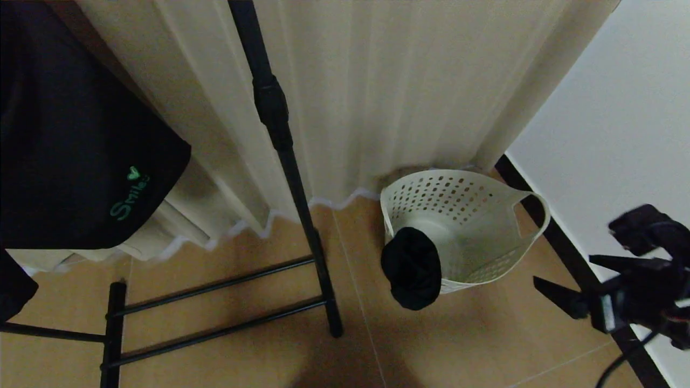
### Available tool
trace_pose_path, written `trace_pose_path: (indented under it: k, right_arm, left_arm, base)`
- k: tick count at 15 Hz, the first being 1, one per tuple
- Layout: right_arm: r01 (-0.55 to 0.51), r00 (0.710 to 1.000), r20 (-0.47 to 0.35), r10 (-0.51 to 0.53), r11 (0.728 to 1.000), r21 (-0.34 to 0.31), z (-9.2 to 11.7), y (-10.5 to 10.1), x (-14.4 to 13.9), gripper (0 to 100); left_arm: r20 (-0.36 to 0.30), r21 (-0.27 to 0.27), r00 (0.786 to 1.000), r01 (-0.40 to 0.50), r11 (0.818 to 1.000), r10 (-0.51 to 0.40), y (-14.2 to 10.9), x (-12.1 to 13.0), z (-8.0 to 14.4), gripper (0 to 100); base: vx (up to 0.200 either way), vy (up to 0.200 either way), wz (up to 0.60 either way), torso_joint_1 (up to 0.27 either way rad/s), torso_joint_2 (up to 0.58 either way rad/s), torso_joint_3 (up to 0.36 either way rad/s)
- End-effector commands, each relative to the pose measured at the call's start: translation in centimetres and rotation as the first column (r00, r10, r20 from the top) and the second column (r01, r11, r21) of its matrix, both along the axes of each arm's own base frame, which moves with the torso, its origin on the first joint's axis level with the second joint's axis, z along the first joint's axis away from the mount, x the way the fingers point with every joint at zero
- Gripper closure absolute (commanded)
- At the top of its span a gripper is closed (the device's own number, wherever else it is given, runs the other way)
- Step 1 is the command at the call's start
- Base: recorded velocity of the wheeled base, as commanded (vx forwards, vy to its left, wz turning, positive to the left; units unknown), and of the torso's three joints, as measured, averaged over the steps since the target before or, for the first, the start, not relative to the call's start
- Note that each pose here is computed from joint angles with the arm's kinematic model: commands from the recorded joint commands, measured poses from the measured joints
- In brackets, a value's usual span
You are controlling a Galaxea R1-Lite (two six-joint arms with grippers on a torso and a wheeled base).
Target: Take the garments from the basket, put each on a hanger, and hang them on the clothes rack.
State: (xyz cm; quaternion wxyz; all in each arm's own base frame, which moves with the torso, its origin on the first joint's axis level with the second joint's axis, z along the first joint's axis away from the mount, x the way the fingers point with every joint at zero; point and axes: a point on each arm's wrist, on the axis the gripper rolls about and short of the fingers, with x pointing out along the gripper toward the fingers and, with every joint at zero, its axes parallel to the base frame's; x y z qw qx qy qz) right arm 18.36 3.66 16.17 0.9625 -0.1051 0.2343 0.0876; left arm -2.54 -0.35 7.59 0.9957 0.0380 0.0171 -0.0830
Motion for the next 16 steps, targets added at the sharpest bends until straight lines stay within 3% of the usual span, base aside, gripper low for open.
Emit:
trace_pose_path:
  k: [1, 6, 9, 16]
  right_arm:
    - [-0.133, 0.989, -0.083, 0.121, 0.978, -0.163, -3.7, 3.7, 12.2, 0]
    - [-0.210, 0.978, -0.049, 0.205, 0.956, -0.205, -5.8, 8.0, 20.0, 0]
    - [-0.216, 0.976, -0.085, 0.203, 0.954, -0.208, -7.3, 8.7, 21.0, 0]
    - [-0.139, 0.990, -0.032, 0.135, 0.972, -0.187, -6.3, 7.9, 22.2, 0]
  left_arm:
    - [-0.001, -0.001, 1.000, 0.001, 1.000, -0.001, 0.0, 0.0, 0.0, 0]
    - [-0.001, 0.000, 1.000, 0.003, 1.000, -0.003, 0.0, 0.0, 0.0, 0]
    - [-0.002, 0.000, 1.000, 0.003, 1.000, -0.003, 0.0, 0.0, 0.0, 0]
    - [-0.002, 0.002, 1.000, 0.003, 1.000, -0.003, 0.0, 0.0, 0.0, 0]
  base:
    - [0.000, 0.000, 0.00, 0.000, 0.00, 0.000]
    - [0.000, 0.000, 0.00, 0.000, 0.00, -0.050]
    - [0.000, 0.000, 0.00, 0.005, 0.00, -0.180]
    - [0.000, 0.000, 0.00, 0.001, 0.00, -0.077]
